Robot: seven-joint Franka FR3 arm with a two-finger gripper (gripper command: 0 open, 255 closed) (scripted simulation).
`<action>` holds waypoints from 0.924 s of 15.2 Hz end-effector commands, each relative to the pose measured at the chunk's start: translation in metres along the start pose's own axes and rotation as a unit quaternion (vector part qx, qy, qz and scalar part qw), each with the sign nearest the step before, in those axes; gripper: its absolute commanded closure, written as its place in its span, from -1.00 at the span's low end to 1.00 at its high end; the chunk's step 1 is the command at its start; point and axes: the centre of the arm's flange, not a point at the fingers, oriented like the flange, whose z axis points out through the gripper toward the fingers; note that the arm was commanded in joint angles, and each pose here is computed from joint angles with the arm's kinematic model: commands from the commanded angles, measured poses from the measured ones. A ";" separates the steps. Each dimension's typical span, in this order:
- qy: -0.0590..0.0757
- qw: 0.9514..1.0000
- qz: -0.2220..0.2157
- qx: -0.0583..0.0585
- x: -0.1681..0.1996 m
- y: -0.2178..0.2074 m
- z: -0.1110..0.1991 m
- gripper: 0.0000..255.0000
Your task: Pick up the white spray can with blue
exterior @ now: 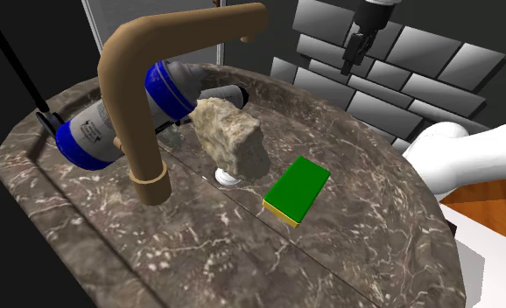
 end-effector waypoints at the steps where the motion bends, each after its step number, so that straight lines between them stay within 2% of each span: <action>1: 0.000 1.000 0.000 0.000 0.000 0.000 0.000 -1.00; 4: 0.001 0.998 -0.059 0.007 0.035 -0.016 0.002 -1.00; 7: 0.001 0.993 -0.119 0.013 0.068 -0.036 0.005 -1.00; 10: 0.002 0.984 -0.177 0.020 0.098 -0.060 0.007 -1.00; 14: 0.003 0.967 -0.255 0.029 0.134 -0.097 0.008 -1.00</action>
